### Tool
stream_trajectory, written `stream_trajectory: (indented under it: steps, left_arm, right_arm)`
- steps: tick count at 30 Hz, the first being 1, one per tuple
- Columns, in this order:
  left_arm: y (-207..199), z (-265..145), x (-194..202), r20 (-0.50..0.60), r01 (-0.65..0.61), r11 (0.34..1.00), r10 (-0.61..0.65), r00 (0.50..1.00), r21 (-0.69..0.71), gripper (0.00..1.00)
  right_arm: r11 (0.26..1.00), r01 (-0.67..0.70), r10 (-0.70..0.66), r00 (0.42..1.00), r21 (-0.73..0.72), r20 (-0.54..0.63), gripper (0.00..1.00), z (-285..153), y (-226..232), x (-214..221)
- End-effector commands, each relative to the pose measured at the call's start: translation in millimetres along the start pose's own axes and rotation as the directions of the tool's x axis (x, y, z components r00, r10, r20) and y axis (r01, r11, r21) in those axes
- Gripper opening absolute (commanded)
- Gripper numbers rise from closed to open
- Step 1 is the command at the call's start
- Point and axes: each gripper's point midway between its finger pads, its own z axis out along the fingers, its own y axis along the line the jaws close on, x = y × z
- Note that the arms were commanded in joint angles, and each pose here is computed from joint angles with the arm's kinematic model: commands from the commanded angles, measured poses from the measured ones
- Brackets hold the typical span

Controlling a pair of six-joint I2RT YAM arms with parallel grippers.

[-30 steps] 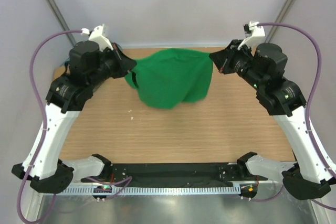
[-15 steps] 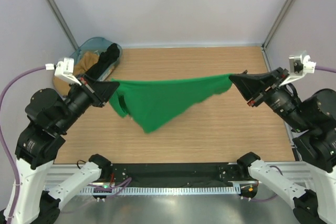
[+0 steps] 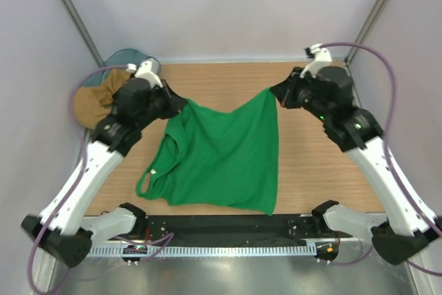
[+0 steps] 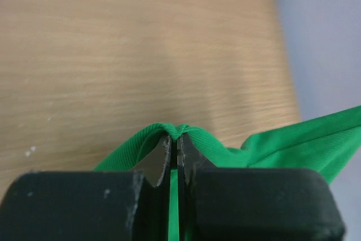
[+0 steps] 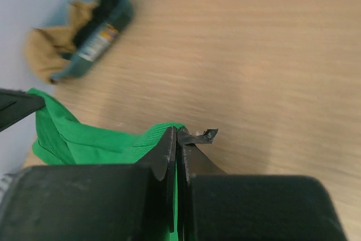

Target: Fold and stack the tank tops

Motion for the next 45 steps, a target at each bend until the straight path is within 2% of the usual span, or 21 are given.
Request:
stream_trajectory:
  steps: [1,5,8,13,14,15,17,18,19,20,21,22,24,26,27,29,30,32,34,40,45]
  left_arm:
    - [40,58,27,-0.041,0.031,0.996,-0.035,0.999,-0.084,0.0]
    - [95,140,64,-0.137,0.05,0.973,-0.082,0.987,-0.225,0.0]
    - [112,195,79,-0.213,0.056,0.967,-0.111,0.971,-0.249,0.0]
    - [115,255,78,-0.263,0.051,0.972,-0.112,0.958,-0.23,0.0]
    - [108,264,63,-0.24,0.053,0.976,-0.105,0.965,-0.213,0.0]
    - [120,277,74,-0.265,0.053,0.971,-0.116,0.957,-0.232,0.01]
    - [122,291,52,-0.236,0.064,0.971,-0.119,0.964,-0.23,0.06]
    - [127,296,52,-0.241,0.067,0.97,-0.125,0.962,-0.233,0.13]
    - [128,303,49,-0.25,0.077,0.971,-0.134,0.959,-0.226,0.46]
    - [134,305,40,-0.242,0.079,0.97,-0.135,0.961,-0.231,0.72]
    - [138,302,41,-0.249,0.08,0.967,-0.142,0.958,-0.244,0.72]
    - [142,296,37,-0.249,0.046,0.962,-0.115,0.962,-0.269,0.9]
    - [144,285,35,-0.246,0.014,0.957,-0.089,0.965,-0.289,0.94]
    - [146,264,35,-0.247,-0.019,0.948,-0.064,0.967,-0.319,0.94]
    - [149,255,48,-0.273,-0.03,0.943,-0.066,0.96,-0.331,0.9]
    - [139,238,53,-0.291,-0.045,0.944,-0.055,0.955,-0.326,0.86]
    - [137,233,60,-0.307,-0.053,0.944,-0.053,0.95,-0.326,0.85]
    - [141,221,78,-0.332,-0.085,0.93,-0.043,0.942,-0.359,0.8]
    - [146,214,95,-0.363,-0.095,0.922,-0.052,0.93,-0.374,0.74]
    - [156,215,125,-0.438,-0.091,0.919,-0.094,0.894,-0.383,0.61]
    - [161,215,142,-0.473,-0.077,0.916,-0.13,0.871,-0.394,0.59]
  right_arm:
    - [0.985,-0.063,0.075,0.995,0.16,-0.072,0.01,57,-48,41]
    - [0.954,-0.172,0.209,0.969,0.246,-0.133,0.01,118,-105,82]
    - [0.932,-0.203,0.254,0.957,0.301,-0.139,0.01,159,-140,101]
    - [0.91,-0.222,0.274,0.956,0.35,-0.106,0.01,203,-169,92]
    - [0.908,-0.224,0.276,0.956,0.354,-0.102,0.01,210,-173,90]
    - [0.887,-0.218,0.28,0.955,0.408,-0.1,0.01,221,-192,98]
    - [0.876,-0.251,0.293,0.955,0.411,-0.04,0.01,235,-204,73]
    - [0.875,-0.263,0.303,0.952,0.406,-0.036,0.01,251,-210,70]
    - [0.866,-0.287,0.322,0.946,0.41,-0.019,0.07,257,-217,65]
    - [0.861,-0.296,0.337,0.941,0.414,-0.03,0.21,271,-223,67]
    - [0.858,-0.296,0.341,0.939,0.419,-0.035,0.41,275,-227,68]
    - [0.855,-0.292,0.342,0.939,0.428,-0.044,0.69,278,-230,70]
    - [0.846,-0.288,0.35,0.935,0.448,-0.06,0.74,277,-233,76]
    - [0.846,-0.299,0.356,0.933,0.441,-0.051,0.72,268,-230,81]
    - [0.842,-0.3,0.365,0.929,0.447,-0.063,0.71,261,-233,98]
    - [0.848,-0.305,0.359,0.932,0.433,-0.046,0.63,243,-225,92]
    - [0.837,-0.297,0.372,0.925,0.46,-0.079,0.61,231,-229,115]
    - [0.84,-0.294,0.364,0.929,0.457,-0.071,0.58,209,-221,110]
    - [0.83,-0.281,0.38,0.917,0.482,-0.119,0.52,187,-222,140]
    - [0.832,-0.242,0.392,0.893,0.5,-0.22,0.52,122,-205,192]
    - [0.812,-0.179,0.39,0.875,0.555,-0.288,0.57,77,-205,230]
